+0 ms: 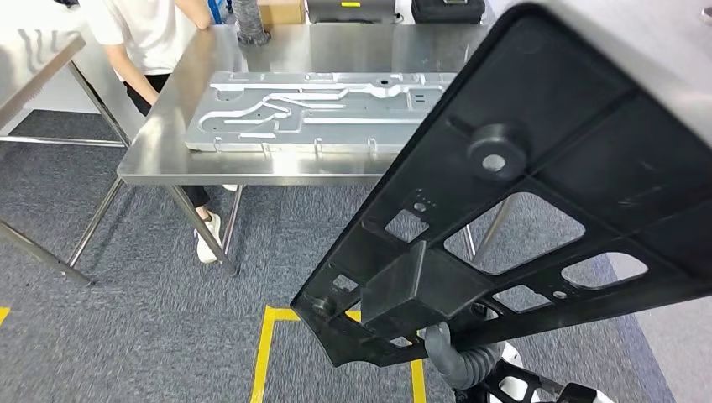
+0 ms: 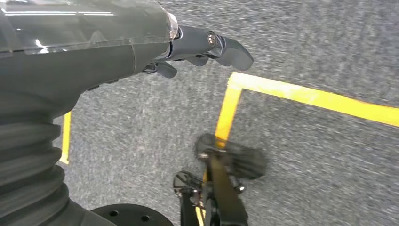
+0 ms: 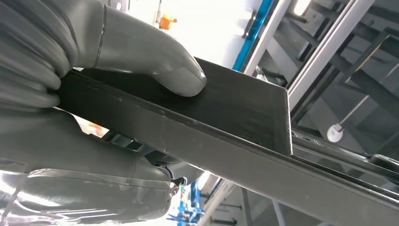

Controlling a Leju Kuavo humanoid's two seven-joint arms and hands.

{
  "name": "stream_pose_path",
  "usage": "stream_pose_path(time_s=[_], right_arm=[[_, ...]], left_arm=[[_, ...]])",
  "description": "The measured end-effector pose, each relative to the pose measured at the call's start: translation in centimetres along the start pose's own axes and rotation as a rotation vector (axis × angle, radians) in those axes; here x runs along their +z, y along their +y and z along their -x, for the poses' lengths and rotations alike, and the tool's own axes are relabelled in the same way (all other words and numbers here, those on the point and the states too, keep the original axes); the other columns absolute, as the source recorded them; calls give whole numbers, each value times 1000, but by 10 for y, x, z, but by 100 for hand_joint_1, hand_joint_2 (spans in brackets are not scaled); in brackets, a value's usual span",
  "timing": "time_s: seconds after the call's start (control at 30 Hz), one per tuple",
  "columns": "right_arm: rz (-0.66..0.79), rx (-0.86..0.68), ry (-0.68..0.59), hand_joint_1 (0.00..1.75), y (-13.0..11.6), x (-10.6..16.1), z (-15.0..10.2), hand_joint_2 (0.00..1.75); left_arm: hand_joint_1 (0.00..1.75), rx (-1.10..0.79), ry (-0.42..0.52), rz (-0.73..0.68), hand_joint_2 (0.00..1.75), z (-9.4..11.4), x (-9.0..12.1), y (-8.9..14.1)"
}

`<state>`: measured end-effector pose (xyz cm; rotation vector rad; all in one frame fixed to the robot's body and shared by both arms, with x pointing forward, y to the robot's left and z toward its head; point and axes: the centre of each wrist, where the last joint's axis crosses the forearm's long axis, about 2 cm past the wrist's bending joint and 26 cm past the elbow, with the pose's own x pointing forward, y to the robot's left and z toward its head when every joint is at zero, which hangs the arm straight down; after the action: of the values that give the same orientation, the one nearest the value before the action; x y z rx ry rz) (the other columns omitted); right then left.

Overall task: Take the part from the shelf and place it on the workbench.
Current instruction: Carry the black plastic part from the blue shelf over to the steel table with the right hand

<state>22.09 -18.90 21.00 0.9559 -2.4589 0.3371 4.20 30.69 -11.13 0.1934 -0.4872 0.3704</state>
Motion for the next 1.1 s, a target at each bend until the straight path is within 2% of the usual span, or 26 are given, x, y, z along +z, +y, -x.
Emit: stream_pose_path(time_s=[0.43,0.8,1.1], right_arm=[[10,9,-64,175,4,-13,-7,175],[1,-7,-166,175,-13,-33,-13,175],[9,7,-176,175,-18,-36,-13,175]], left_arm=[[0,-11,-6,17,175,-5,-2,-1],[0,-25,-33,50,175,-15,-6,0],[0,-33,-20,41,175,-11,-5,7]])
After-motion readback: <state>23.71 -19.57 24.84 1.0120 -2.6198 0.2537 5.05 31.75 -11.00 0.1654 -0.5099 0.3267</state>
